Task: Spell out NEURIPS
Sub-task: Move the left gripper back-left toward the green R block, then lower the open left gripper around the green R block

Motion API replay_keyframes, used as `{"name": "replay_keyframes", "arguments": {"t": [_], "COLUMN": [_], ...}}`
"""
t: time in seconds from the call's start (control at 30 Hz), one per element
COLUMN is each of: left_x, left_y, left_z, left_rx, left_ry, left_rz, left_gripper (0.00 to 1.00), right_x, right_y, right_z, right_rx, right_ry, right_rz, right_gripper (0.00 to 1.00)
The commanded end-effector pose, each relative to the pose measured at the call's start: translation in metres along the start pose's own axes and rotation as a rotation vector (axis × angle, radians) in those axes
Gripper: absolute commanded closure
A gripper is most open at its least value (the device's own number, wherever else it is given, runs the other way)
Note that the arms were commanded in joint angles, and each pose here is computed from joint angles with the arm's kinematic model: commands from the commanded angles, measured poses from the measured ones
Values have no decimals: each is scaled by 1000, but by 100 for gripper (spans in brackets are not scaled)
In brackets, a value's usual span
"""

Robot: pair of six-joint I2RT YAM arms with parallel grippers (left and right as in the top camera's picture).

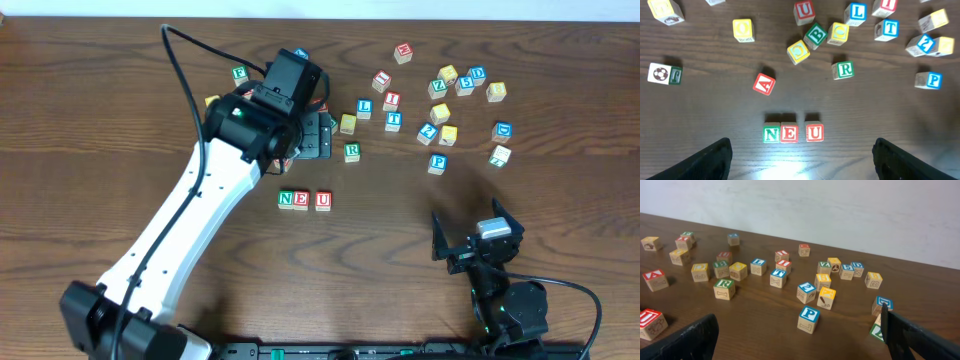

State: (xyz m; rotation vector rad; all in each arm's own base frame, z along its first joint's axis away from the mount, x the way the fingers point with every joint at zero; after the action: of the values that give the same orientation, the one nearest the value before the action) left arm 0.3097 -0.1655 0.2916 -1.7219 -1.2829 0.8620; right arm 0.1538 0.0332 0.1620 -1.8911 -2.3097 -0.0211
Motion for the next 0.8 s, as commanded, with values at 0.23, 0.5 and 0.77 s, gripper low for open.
{"name": "replay_keyframes", "arguments": {"t": [0.23, 0.5, 0.77], "left_x": [-10, -20, -39], "left_y": [30, 64, 102], "left_z": [-22, -36, -35], "left_rx": [57, 106, 173], "left_ry": [9, 15, 52], "left_rz": [39, 54, 52], "left_gripper": [12, 12, 12], "right_x": [-1, -1, -1], "right_y": [0, 0, 0], "right_z": [1, 1, 1], "right_rx": [1, 1, 1], "right_ry": [2, 2, 2], "right_rz": [1, 1, 1], "right_gripper": [1, 1, 1]}}
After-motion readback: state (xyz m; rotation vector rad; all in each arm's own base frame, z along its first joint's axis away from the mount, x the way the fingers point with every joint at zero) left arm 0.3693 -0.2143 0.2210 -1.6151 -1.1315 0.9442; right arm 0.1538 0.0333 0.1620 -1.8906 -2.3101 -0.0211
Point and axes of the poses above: each gripper's point midway between its finger pads, its own y axis out along the fingers, its own x axis along the line the jaws close on, z = x × y, the point moved 9 cm from there along -y, back along the fingers, and after that the axes turned 12 degrees about y, right-handed, at the moved point
